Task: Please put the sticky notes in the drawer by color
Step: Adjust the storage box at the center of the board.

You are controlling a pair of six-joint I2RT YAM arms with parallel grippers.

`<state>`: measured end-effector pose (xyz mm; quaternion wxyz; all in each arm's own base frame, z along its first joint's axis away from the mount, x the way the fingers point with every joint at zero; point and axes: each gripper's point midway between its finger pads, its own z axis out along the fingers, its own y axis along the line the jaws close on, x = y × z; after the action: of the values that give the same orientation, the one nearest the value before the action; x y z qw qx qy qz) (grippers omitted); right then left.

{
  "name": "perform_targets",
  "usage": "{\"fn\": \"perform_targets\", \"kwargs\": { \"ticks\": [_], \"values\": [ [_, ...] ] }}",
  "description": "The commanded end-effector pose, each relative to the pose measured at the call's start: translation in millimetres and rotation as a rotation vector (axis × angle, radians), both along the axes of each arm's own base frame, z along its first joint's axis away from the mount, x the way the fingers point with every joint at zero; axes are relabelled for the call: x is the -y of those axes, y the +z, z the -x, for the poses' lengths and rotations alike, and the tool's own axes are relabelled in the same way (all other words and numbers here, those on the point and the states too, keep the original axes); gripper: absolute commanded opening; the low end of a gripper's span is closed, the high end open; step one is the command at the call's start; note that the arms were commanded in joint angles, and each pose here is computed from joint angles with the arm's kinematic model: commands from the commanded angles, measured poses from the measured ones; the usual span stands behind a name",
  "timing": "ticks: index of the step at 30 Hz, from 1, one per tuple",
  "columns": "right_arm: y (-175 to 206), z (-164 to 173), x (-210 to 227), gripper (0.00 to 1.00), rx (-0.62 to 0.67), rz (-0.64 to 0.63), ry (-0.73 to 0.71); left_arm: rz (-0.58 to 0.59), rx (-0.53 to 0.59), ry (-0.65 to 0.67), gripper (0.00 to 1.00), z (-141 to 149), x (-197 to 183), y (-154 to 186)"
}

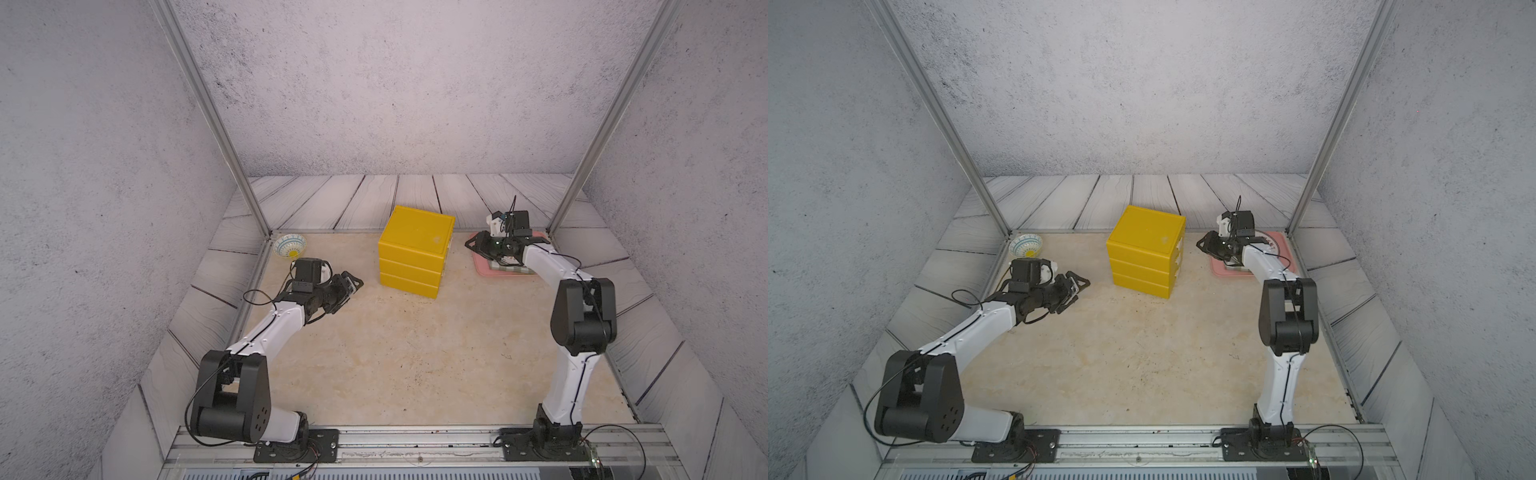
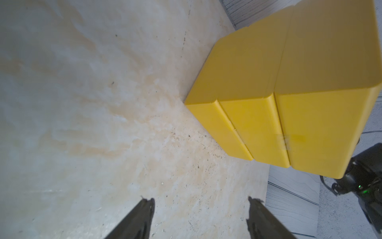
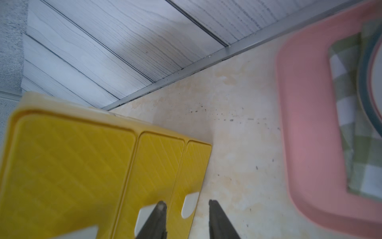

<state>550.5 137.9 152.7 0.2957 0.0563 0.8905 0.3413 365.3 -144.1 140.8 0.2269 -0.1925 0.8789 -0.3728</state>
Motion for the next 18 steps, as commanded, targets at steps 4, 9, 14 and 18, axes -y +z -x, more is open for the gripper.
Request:
{"fn": "perform_targets", "kwargs": {
  "ticks": [4,9,14,18],
  "values": [
    [-50.4,-42.4,-26.7,0.36,-0.131,-0.138,0.087,-0.05,-0.101,-0.132,0.73,8.8,46.9,-35.0],
    [-63.4,-60.9,-39.3,0.37,-0.144,-0.199,0.118,-0.051,-0.133,-0.183,0.72,-6.5,78.3,-52.8],
    [-74.0,-55.3,-53.3,0.37,-0.157,-0.247,0.187,-0.055,-0.16,-0.193,0.72,-24.5,88.9,-67.9],
    [-83.1,-49.7,-63.3,0.37,-0.161,-0.279,0.244,-0.071,-0.173,-0.197,0.72,-30.4,89.5,-72.9]
  ]
}}
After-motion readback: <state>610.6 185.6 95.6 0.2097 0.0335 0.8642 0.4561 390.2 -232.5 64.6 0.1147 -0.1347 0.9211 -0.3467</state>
